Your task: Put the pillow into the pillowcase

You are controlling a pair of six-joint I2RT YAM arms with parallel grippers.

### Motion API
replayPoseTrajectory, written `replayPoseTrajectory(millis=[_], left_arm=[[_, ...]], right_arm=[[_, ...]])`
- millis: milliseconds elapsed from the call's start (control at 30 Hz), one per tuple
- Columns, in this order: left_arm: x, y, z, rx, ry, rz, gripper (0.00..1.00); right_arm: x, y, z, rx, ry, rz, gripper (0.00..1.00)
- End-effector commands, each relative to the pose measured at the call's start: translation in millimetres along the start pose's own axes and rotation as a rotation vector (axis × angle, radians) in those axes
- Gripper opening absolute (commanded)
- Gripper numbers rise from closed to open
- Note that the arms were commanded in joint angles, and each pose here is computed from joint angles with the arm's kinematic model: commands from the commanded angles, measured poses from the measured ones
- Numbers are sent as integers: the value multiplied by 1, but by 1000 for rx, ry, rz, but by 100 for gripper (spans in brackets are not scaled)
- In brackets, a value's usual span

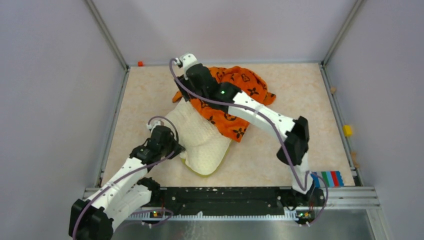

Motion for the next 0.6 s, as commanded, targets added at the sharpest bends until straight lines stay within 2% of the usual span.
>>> replayPoseTrajectory(millis=[0,200,367,467,567], left_arm=[[-5,4,-5,-5,16,26,0],[-8,6,-10,6,28,20,0],[-12,8,-13,10,57,18,0],[-15,9,-15,6,72,17,0],[-17,11,-16,6,80,18,0]], right_arm=[[-27,0,-83,-13,34,183,67],[-51,11,-155,-25,9,260,71],[-86,8,-188,-58,68,216,69],[-92,8,-188,-60,69,187,58],[-79,2,-180,-95,45,146,31]])
Point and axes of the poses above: each gripper's point midway between its finger pads, its own z axis back along the fingers, its own y axis along the line the jaws close on, x = y × z, the point moved 3 cm from there along z, back along the fingers, and after that the axes turned 11 degrees about z, right-handed, at the moved point
